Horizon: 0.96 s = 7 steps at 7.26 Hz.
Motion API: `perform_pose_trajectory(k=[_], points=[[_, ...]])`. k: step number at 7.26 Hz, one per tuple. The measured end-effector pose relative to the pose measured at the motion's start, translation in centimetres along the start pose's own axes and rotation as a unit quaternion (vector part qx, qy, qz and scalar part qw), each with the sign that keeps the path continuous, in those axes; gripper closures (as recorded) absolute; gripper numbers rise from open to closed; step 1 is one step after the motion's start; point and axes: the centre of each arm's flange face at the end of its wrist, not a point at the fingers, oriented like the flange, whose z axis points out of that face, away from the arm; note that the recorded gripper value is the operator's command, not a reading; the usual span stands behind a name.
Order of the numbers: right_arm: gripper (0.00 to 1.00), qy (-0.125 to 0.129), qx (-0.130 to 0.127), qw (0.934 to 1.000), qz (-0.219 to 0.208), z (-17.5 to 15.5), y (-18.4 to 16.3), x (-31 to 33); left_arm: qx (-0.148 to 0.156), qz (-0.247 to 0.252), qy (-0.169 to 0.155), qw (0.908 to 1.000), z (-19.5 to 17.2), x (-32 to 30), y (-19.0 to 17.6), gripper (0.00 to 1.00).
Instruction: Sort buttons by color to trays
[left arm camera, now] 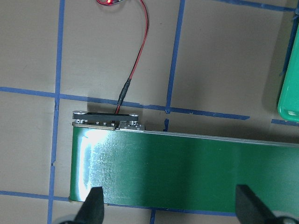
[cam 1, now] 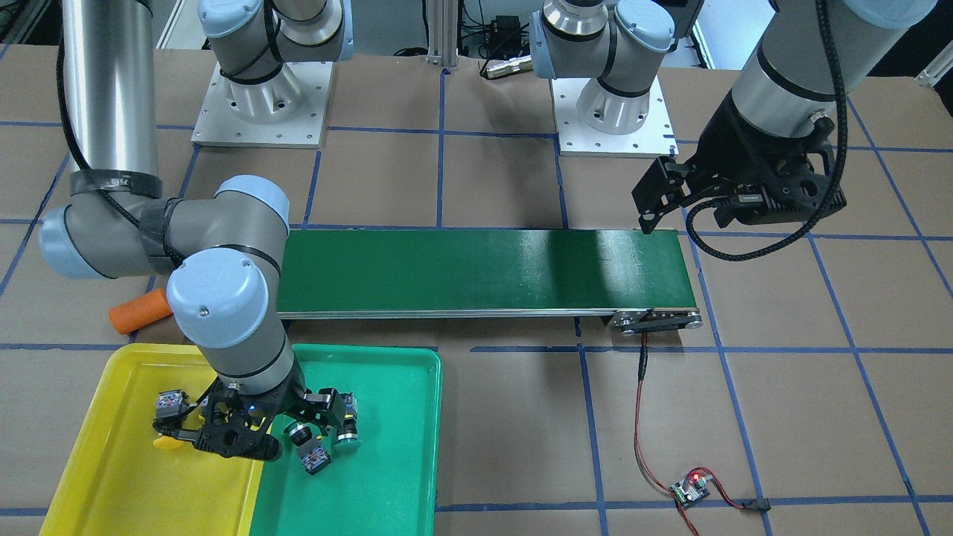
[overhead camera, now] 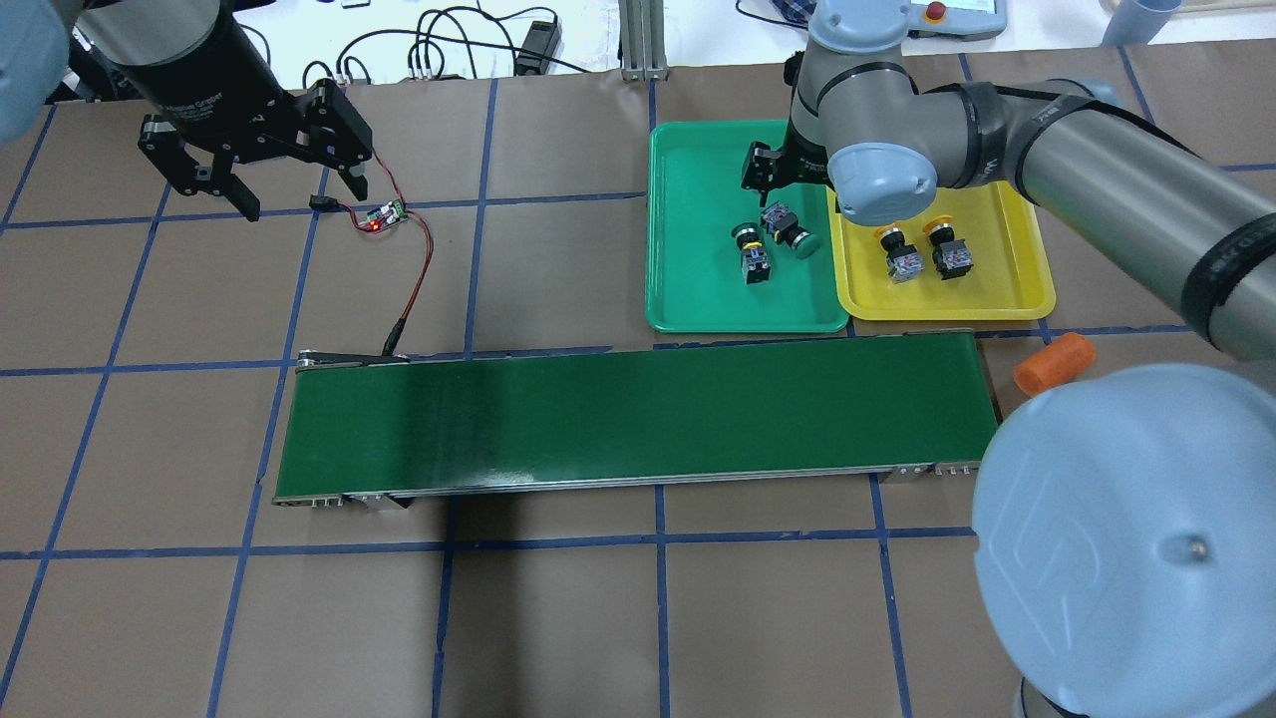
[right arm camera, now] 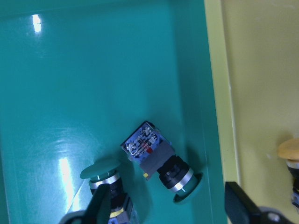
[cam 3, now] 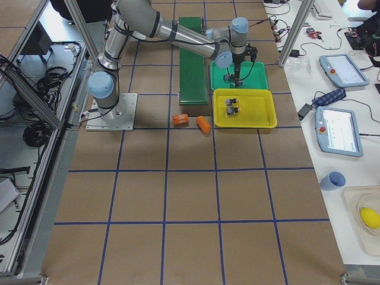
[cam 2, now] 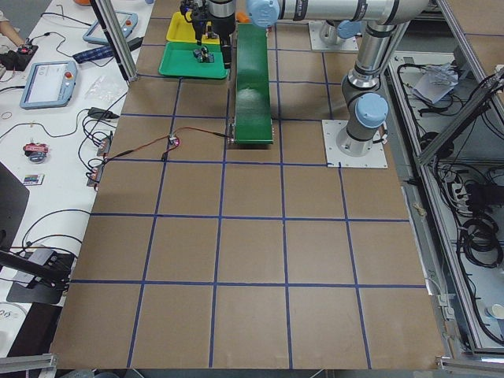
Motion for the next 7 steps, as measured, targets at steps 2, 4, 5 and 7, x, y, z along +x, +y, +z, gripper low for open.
perform_pose_trajectory(k=[2,4,5,7], points=[[0.0,0.007,-0.023,0.9997,0.011,-6.7,1.5,2.2,0.0,0.0,0.0,1.0,0.0,0.0,0.0,0.0],[0.0,0.012,-0.068,0.9974,0.022,-13.9,4.8,5.8,0.001,0.0,0.001,1.0,0.0,0.0,0.0,0.0],[0.0,0.014,-0.088,0.9958,0.022,-17.6,7.5,6.9,0.002,0.0,0.001,1.0,-0.2,0.0,0.0,0.0],[0.0,0.014,-0.102,0.9946,0.018,-24.2,14.9,8.0,0.002,0.0,0.001,1.0,-0.2,0.0,0.1,0.0]])
